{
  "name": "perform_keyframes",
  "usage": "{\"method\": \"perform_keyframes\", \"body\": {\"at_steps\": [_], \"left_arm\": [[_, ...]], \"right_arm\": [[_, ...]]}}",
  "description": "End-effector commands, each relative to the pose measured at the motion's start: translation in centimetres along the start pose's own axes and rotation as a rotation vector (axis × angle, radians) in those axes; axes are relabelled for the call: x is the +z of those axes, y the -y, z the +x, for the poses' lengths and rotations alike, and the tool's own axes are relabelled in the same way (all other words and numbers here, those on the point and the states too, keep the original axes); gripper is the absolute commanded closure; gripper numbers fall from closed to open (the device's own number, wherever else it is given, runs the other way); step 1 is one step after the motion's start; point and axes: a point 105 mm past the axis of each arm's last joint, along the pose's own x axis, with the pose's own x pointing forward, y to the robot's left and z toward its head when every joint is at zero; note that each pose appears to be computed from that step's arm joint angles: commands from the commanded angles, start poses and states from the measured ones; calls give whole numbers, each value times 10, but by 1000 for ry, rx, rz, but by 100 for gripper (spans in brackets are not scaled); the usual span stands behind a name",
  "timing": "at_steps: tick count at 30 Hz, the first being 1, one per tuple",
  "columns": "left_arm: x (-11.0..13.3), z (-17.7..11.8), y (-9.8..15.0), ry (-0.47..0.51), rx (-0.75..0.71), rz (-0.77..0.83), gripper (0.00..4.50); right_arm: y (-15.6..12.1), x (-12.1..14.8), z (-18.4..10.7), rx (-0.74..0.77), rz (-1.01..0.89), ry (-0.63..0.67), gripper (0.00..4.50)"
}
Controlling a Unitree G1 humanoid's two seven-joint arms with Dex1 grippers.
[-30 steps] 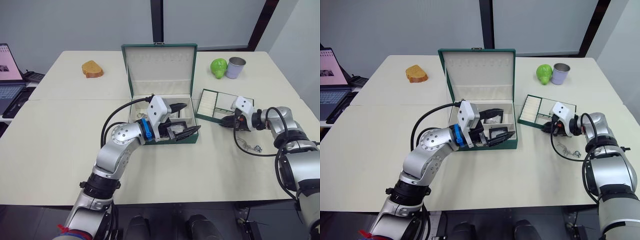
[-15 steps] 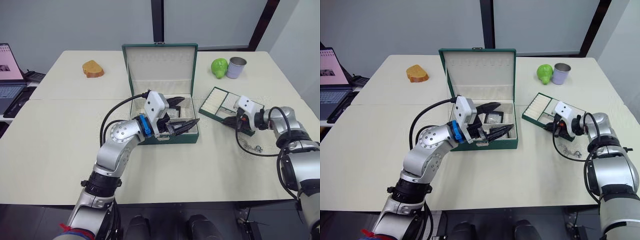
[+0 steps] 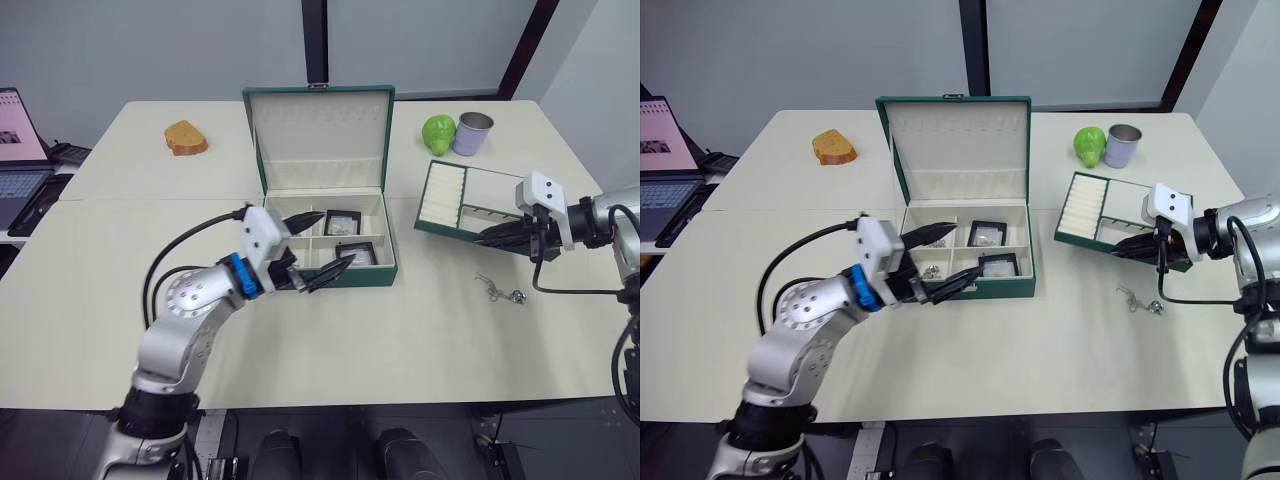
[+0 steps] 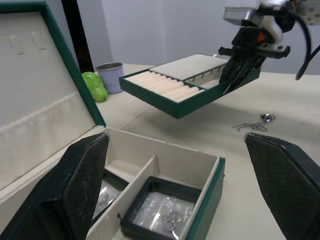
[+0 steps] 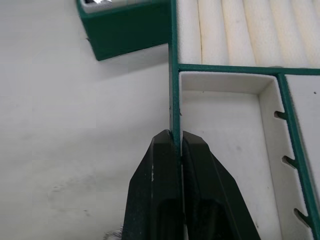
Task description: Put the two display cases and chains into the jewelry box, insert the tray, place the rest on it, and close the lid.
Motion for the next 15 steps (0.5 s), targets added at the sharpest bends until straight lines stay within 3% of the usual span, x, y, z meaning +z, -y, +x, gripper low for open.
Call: {"method": "perform_keyframes", "body": {"at_steps": [1,5,15], "left_arm": [[12,-18,-2,23,44,41,0],[6,-34,1,-5,91,15,0],[0,-63,10,-22,262,-56,0]], "right_arm": [[-20,40,-13,22,-63,59,449],[-37,61,-1,60,-83,86,449],[-41,101,59,117,-126,126,449]]}}
